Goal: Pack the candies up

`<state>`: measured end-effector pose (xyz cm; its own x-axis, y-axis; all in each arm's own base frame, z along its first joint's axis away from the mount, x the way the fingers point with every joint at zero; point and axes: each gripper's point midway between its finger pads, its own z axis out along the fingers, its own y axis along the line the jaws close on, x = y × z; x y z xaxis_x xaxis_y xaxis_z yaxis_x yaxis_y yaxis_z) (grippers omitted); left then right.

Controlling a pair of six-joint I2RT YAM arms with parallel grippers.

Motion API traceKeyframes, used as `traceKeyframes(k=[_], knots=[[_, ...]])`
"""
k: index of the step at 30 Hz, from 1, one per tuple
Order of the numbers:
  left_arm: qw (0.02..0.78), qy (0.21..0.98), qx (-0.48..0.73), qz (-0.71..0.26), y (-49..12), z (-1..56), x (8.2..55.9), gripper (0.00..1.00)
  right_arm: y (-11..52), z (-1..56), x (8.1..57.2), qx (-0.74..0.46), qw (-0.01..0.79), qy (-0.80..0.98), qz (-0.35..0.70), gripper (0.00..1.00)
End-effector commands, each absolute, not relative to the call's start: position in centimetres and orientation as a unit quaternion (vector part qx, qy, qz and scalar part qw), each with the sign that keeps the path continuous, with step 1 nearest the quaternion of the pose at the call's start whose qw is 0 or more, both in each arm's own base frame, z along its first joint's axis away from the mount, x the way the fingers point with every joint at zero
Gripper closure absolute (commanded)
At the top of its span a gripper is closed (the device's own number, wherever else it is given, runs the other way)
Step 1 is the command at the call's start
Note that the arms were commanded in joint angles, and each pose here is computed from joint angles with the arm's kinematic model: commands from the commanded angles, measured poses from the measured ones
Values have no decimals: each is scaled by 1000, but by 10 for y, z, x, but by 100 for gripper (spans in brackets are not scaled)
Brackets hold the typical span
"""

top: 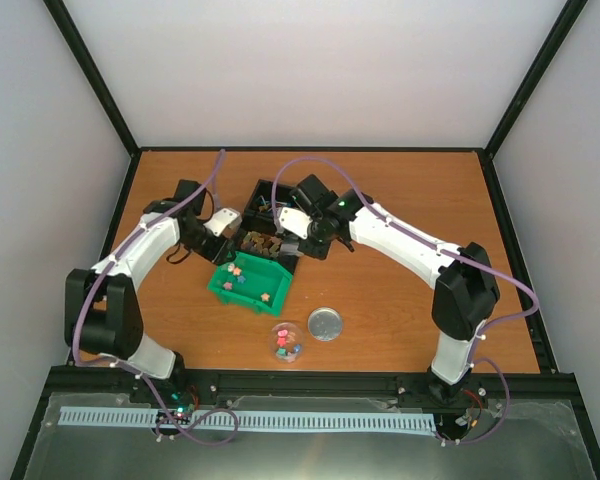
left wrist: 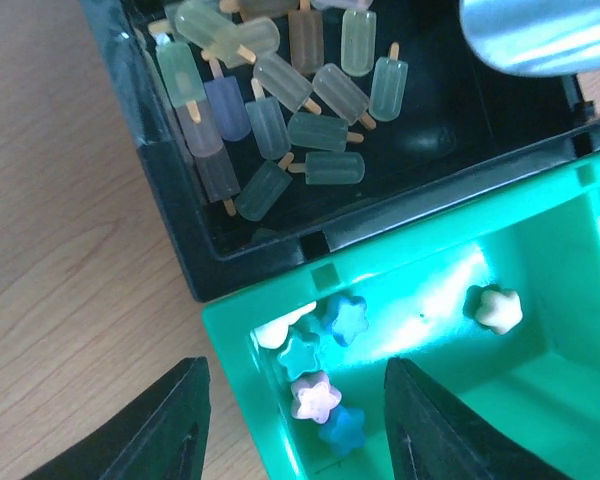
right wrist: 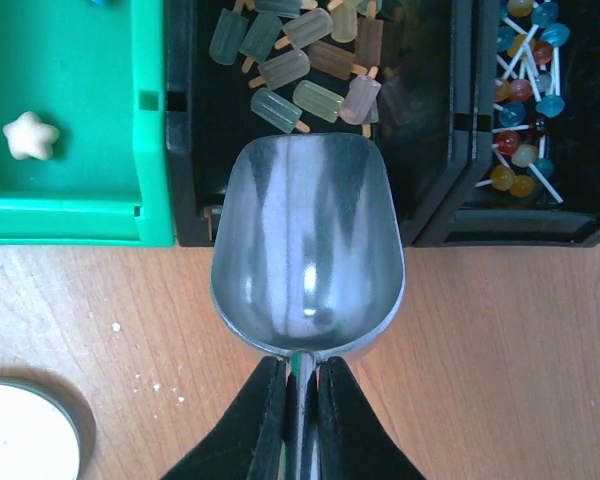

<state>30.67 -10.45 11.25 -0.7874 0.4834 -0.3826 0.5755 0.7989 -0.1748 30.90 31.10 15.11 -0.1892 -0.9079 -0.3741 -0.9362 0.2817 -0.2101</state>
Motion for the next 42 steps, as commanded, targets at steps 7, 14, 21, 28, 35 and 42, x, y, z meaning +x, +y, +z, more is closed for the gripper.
traceKeyframes(k=[7,14,21,28,35,42], knots=[[104,944,299,-88,-89,83,295,75,304,173,320,-578,251,776,29,97],[99,944,308,-54,-71,86,273,90,306,171,319,-579,248,776,37,97],[80,946,314,-29,-54,86,245,92,308,170,314,-581,240,776,50,97],[97,947,305,-28,-52,101,234,70,315,169,293,-596,222,767,86,97],[175,942,270,-92,-83,136,282,54,321,167,283,-595,187,780,59,97],[167,951,233,-116,-95,115,322,59,319,167,282,-572,162,802,53,97]])
